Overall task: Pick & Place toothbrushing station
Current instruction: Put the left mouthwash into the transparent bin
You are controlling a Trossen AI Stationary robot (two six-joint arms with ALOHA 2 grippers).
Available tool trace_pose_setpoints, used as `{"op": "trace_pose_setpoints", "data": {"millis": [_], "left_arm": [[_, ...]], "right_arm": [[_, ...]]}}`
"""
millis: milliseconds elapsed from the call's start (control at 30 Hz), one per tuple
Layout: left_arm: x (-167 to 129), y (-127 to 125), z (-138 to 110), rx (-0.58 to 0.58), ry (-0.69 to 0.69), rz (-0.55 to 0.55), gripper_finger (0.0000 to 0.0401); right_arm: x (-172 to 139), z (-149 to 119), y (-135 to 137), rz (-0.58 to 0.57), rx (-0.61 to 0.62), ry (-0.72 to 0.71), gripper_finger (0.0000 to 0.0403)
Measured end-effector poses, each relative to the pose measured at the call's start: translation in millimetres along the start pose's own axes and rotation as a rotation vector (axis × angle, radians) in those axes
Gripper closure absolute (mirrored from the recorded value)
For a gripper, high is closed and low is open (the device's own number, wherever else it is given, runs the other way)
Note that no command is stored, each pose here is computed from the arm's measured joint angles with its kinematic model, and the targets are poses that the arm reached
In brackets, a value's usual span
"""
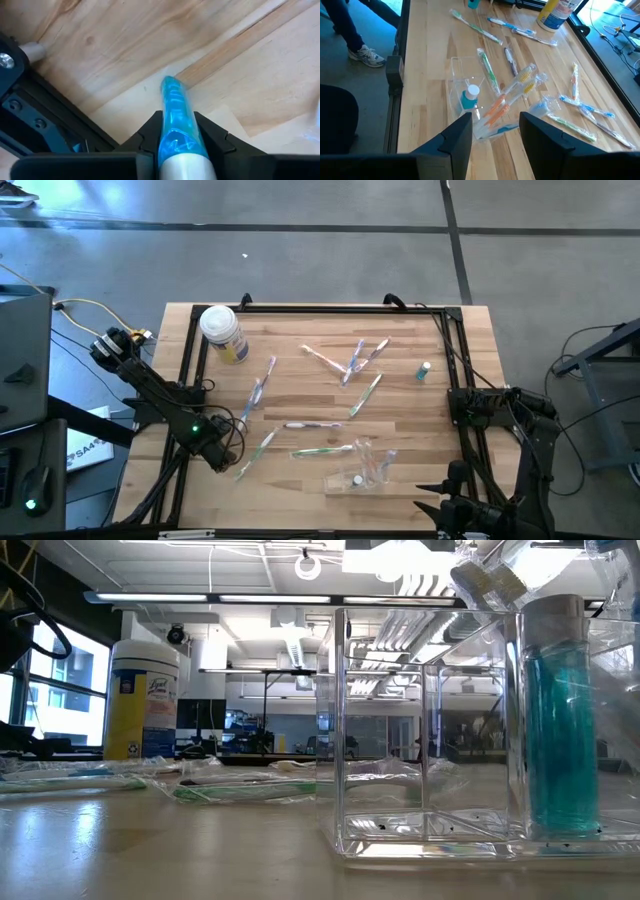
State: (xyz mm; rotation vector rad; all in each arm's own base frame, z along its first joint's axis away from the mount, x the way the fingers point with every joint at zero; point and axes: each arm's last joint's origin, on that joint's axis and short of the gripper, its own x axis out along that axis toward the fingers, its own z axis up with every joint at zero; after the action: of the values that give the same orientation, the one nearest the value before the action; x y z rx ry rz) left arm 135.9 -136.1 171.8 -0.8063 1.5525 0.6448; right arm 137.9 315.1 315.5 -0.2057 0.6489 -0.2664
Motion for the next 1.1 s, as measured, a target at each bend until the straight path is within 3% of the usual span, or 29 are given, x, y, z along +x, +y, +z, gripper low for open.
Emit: {"op": "trace_pose_setpoints", "data": {"millis": [200,400,567,667,867,1100], "left_arm": [[-7,-10,-2,0.052,0.004,-0.074,0.0326],[-48,-29,-7,0.127,-0.086,-0.143,0.0326],[-99,-49,-11,0.229,-0.266,-0.287,0.0326],[-125,-63,-8,0.225,-0.427,-0.371,0.0326],[-151,-116,17,0.320,-0.560,-0.417,0.0326],[-171,-181,57,0.532,-0.583,-0.449,0.0326]], "right_arm": [[0,0,0,-0.001,-0.020,-0.003,0.0245],[0,1,0,-0.007,-0.025,-0.024,0.0245],[0,1,0,-0.008,-0.025,-0.027,0.0245],[0,1,0,-0.008,-0.025,-0.027,0.0245],[0,1,0,-0.008,-0.025,-0.028,0.0245],[0,1,0,-0.007,-0.025,-0.025,0.0245]]}}
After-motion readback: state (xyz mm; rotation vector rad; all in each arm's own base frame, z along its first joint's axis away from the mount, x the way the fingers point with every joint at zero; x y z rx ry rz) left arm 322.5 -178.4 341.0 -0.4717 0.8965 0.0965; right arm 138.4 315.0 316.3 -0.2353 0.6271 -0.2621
